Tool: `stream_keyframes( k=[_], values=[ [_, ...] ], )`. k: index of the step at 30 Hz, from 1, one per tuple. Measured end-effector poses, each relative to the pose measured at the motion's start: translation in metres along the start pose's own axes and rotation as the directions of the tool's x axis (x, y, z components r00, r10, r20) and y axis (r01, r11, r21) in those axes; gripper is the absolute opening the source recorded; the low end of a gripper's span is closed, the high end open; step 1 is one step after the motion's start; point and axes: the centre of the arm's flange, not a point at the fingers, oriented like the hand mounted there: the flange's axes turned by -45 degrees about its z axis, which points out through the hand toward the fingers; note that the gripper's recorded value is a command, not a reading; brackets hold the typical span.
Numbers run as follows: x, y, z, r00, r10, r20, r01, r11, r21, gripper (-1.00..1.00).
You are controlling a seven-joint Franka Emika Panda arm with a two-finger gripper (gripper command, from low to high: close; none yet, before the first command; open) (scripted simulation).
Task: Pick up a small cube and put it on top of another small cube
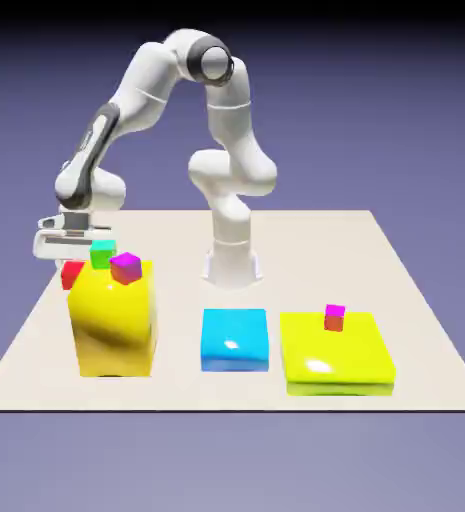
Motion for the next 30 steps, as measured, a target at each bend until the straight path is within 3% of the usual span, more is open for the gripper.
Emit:
stream_keyframes(
  k=[8,16,24,30],
  values=[
    [0.097,0.026,-0.034,0.89,-0.445,-0.097,0.455,0.867,0.201,-1.0],
    [0.186,0.005,-0.062,0.636,-0.731,-0.247,0.757,0.527,0.387,-1.0],
    [0.254,-0.039,-0.088,0.373,-0.804,-0.463,0.869,0.127,0.479,-1.0],
    [0.232,-0.065,-0.039,0.374,-0.796,-0.476,0.873,0.128,0.471,-1.0]
  ],
)
